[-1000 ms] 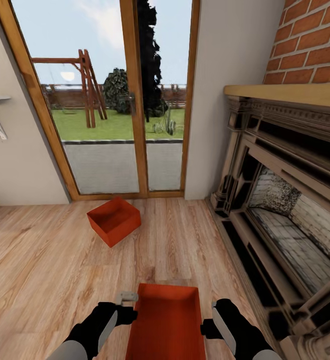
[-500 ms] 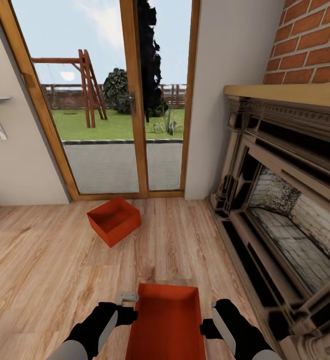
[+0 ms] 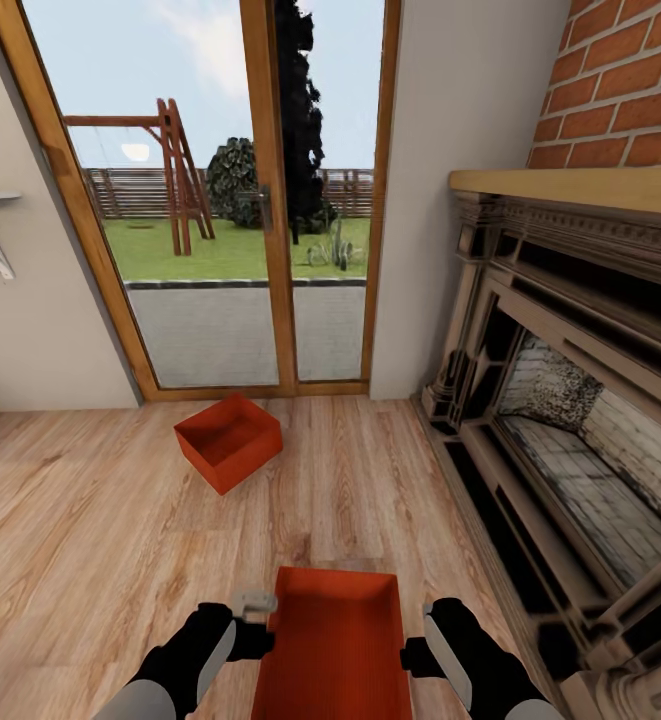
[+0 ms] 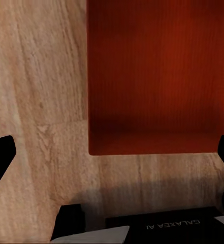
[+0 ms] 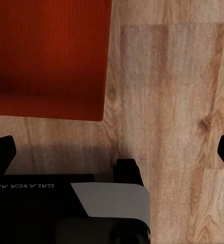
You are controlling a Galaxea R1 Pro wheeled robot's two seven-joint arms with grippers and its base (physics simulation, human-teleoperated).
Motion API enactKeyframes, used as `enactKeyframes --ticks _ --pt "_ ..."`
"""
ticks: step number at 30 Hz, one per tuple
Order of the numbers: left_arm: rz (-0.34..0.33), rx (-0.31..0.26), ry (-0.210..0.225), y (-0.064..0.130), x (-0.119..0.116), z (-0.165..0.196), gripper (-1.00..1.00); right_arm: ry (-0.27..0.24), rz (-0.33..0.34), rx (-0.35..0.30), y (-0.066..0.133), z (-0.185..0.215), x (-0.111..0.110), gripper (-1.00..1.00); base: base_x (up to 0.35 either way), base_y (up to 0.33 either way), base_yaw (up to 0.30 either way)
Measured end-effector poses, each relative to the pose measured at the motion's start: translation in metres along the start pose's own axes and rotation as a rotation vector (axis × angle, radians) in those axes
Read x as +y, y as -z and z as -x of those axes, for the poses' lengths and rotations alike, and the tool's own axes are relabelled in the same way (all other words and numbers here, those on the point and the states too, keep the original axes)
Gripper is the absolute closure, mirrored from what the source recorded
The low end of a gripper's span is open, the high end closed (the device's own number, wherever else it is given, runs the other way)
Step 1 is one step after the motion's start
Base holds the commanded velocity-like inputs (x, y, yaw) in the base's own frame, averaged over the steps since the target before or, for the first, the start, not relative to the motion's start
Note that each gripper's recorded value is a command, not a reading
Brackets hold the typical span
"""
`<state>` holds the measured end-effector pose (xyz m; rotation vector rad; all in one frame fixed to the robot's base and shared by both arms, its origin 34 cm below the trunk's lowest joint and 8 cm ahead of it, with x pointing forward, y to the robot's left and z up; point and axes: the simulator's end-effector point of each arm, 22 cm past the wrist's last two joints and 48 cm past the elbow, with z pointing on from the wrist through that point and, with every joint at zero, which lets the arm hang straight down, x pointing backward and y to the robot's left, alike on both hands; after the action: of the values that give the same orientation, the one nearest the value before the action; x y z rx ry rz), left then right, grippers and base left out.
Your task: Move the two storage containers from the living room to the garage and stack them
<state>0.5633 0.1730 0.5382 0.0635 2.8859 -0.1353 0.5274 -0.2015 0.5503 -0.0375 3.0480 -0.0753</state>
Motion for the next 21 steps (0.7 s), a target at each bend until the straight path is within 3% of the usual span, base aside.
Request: enactKeyframes --ticks 21 --pt "-0.005 0.018 0.007 0.0003 -0.0012 -0.0037 -1.00 0.000 -0.001 0.000 0.0000 0.0000 -0.0002 -1.00 0.000 0.000 0.000"
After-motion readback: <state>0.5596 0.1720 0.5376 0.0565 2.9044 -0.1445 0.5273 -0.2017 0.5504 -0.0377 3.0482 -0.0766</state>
